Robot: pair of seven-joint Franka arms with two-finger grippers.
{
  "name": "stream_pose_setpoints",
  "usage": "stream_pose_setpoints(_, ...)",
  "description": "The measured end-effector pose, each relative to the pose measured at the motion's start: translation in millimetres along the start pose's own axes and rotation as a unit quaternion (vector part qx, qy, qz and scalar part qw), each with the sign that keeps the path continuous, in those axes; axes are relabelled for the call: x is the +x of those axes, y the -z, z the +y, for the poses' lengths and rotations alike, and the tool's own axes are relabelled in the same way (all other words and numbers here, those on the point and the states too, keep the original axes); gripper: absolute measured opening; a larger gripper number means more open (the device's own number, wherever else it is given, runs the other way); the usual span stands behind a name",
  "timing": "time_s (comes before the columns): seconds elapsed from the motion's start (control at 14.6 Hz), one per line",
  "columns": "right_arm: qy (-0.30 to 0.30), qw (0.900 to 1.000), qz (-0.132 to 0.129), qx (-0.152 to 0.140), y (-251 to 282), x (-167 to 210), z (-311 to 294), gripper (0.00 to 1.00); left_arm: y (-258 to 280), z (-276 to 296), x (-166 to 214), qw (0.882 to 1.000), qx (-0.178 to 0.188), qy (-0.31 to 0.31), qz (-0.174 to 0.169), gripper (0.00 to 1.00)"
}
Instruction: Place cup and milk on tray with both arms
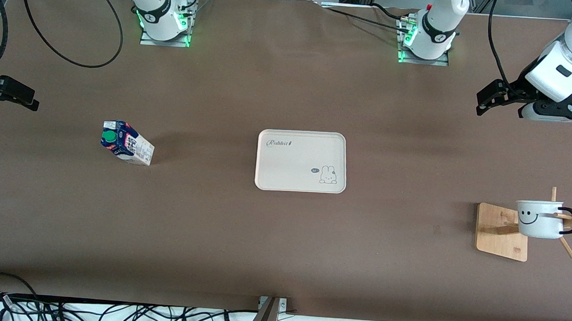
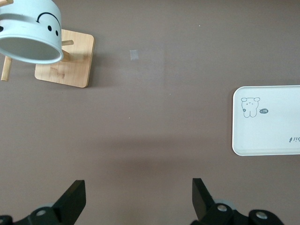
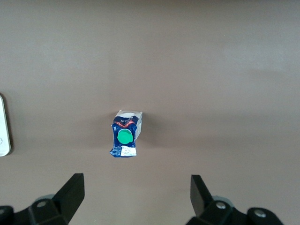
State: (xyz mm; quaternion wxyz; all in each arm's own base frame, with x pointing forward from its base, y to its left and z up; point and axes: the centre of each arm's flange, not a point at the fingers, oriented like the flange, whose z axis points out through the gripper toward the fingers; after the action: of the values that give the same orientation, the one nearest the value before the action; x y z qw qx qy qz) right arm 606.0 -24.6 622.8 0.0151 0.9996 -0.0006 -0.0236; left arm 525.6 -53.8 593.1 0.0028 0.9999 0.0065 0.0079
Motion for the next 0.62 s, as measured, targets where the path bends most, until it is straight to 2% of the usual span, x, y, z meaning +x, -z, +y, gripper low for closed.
stream_pose_setpoints(0.27,0.002,0.999,-0.032,0.003,-6.5,-6.2,-2.4,1.00,0.4,-0.1,0.2,1.000,0.000,0.000,0.001,1.00)
stream_pose_setpoints(0.48,0.006,0.996,-0.089,0.005,-18.3,-16.9,-6.5,1.00,3.6,0.1,1.6,1.000,-0.001,0.000,0.009,1.00)
stream_pose_setpoints(0.62,0.007,0.993,-0.116,0.006,-33.7,-15.4,-8.0,1.00,6.2,-0.1,2.1,1.000,-0.001,0.000,0.012,1.00)
